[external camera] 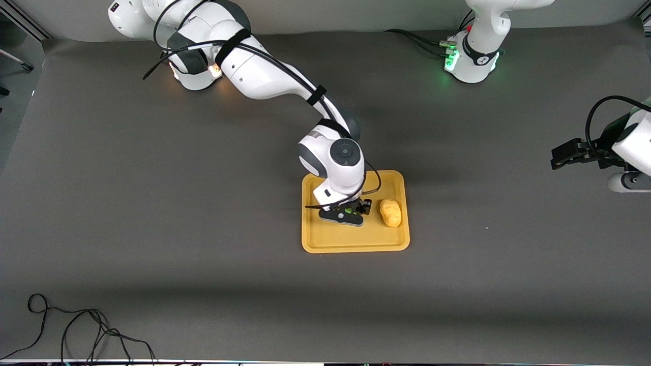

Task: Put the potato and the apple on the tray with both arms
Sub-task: 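Open the right gripper to release the apple and lift away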

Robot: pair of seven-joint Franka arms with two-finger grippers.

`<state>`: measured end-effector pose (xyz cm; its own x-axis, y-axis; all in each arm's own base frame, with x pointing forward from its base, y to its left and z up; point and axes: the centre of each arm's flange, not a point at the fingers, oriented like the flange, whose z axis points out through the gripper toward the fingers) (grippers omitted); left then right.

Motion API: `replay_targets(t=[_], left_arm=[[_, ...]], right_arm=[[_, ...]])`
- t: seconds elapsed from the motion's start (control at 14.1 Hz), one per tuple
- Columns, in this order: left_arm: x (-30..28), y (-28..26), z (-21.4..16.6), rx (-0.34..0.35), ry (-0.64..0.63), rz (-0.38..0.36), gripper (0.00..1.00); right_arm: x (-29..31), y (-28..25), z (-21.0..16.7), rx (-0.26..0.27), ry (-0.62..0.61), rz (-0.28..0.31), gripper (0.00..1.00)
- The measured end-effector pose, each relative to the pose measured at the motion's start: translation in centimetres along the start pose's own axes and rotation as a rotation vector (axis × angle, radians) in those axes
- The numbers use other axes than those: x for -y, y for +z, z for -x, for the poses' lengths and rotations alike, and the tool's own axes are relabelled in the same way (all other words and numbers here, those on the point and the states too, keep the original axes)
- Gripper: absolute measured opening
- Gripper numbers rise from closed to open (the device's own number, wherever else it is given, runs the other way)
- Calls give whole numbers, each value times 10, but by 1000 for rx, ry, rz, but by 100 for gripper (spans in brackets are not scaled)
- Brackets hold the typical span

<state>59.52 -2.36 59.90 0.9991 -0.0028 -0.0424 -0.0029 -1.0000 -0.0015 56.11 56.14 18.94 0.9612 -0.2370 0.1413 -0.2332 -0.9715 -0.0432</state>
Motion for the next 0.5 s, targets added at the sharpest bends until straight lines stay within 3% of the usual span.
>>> replay_targets(t=[0.07,0.28,0.5], left_arm=[[1,0,-1,-5,0,0,96],[3,3,-1,-4,-1,0,100],[4,3,-1,-5,22,0,100]], right_arm=[[1,-2,-1,-2,7,-4,99],[4,-32,-6,16,37,31,100],[-4,-126,-25,40,67,64,100]])
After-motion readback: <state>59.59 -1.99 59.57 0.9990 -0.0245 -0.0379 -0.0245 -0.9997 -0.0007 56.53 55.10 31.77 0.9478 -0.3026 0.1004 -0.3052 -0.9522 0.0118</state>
